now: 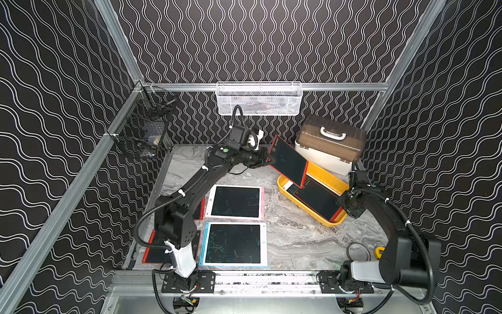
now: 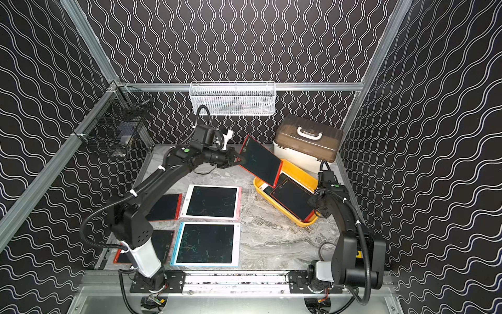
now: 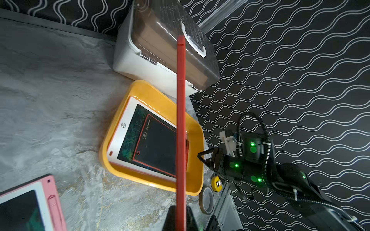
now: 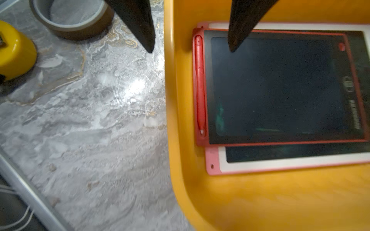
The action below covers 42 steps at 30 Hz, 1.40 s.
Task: Take out the writing tablet from the storage box
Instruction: Move the storage box to the center of the board, then place the writing tablet at the center of the board.
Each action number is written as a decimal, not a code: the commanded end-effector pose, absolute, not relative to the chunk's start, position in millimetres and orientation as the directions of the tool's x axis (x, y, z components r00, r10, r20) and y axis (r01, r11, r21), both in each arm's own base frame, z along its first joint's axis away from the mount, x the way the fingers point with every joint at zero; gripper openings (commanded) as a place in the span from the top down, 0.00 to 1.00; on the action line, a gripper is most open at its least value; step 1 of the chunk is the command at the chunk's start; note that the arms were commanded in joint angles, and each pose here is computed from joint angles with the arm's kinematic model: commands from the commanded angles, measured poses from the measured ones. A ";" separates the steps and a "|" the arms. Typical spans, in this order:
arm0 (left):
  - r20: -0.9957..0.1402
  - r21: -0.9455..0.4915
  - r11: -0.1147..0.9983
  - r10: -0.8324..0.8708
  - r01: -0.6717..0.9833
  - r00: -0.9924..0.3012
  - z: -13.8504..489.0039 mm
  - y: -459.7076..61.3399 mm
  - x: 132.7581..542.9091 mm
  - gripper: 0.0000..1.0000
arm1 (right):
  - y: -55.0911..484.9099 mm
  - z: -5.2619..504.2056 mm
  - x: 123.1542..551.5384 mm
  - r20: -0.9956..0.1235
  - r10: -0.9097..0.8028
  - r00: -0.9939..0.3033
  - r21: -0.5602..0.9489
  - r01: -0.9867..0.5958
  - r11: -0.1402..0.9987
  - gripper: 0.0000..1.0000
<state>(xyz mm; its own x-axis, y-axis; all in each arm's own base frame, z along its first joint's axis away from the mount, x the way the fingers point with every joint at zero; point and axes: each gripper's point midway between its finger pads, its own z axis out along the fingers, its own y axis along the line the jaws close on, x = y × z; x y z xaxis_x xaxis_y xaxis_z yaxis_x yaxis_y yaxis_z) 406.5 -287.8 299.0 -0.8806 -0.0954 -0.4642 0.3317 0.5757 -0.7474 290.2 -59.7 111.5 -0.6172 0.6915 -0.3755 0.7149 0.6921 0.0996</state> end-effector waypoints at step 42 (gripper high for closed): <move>-0.288 -0.954 0.151 -0.219 0.259 -0.932 356.4 -233.5 378.5 1.00 | 180.9 320.7 359.9 -0.451 0.392 -0.802 0.893 -0.404 0.200 0.70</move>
